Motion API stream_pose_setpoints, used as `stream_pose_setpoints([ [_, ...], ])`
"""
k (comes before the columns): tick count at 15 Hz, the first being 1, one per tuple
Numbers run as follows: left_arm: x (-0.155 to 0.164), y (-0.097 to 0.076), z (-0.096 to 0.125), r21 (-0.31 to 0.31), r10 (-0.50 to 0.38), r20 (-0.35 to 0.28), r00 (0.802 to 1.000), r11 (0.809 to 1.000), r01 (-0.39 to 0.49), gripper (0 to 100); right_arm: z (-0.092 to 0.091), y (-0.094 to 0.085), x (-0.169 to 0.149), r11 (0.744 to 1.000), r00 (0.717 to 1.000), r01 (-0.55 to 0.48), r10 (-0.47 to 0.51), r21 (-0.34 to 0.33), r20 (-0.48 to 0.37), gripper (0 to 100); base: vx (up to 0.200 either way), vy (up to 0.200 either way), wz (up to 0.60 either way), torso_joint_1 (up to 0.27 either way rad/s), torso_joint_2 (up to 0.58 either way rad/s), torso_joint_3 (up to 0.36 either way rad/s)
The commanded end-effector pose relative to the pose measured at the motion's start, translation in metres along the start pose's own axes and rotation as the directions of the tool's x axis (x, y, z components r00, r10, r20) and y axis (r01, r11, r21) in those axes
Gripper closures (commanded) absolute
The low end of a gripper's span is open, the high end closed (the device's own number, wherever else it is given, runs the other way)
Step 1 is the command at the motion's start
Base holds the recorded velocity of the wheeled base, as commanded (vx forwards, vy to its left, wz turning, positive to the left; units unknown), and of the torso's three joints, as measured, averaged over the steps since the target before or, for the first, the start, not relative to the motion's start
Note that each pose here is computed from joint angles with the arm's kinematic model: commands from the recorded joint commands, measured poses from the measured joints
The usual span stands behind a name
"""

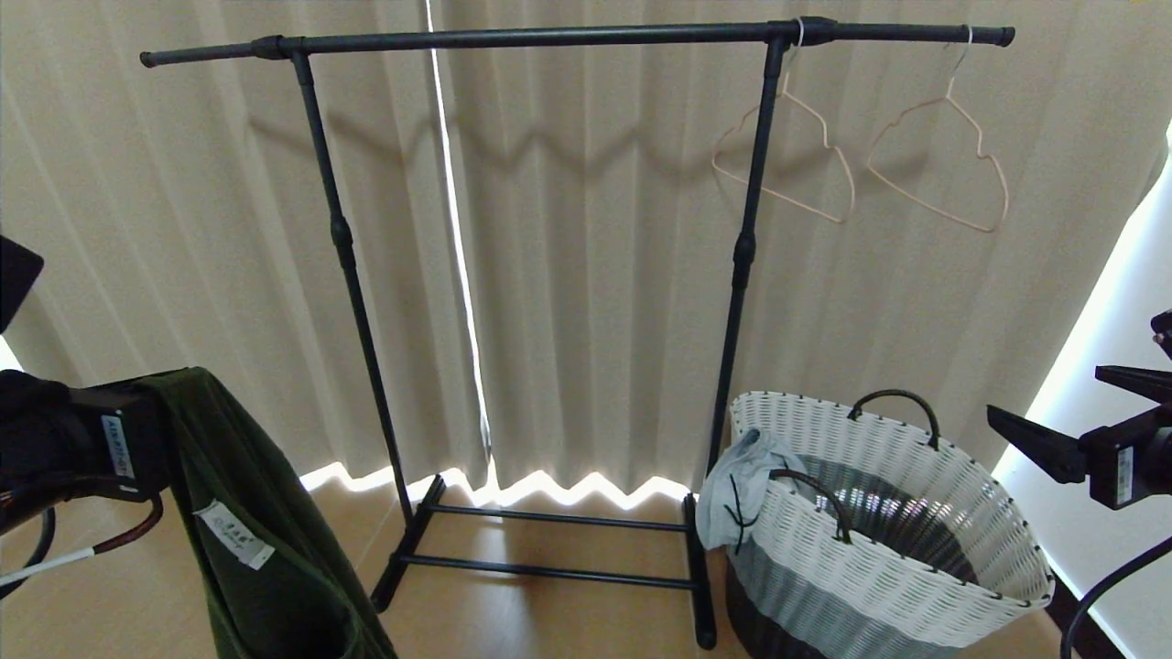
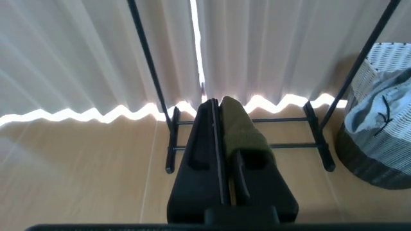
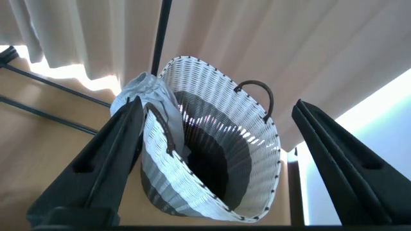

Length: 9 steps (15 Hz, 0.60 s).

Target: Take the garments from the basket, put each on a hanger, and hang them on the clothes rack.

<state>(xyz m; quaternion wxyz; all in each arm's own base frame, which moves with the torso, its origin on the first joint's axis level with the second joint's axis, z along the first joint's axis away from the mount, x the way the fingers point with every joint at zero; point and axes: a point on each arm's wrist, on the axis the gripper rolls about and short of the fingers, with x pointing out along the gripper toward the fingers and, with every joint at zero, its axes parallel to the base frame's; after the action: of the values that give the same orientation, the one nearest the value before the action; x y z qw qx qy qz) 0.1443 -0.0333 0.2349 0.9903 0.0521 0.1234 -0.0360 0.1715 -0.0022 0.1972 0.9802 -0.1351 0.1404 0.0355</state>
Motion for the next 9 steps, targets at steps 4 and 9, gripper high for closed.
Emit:
stream_pose_setpoints([
  [4,0.0,-0.001,-0.001,0.006,-0.049,0.02,0.999,0.999,0.049,100,-0.001,0.0,-0.001,1.0,1.0,-0.001,0.001,0.0,0.0,0,0.0,0.0,0.0,0.106,-0.38,-0.287],
  [9,0.002,-0.002,-0.013,0.032,-0.047,0.027,0.999,0.998,0.046,100,-0.002,0.001,0.001,1.0,1.0,-0.004,0.004,-0.001,-0.009,0,0.0,0.0,0.0,0.185,-0.48,-0.288],
])
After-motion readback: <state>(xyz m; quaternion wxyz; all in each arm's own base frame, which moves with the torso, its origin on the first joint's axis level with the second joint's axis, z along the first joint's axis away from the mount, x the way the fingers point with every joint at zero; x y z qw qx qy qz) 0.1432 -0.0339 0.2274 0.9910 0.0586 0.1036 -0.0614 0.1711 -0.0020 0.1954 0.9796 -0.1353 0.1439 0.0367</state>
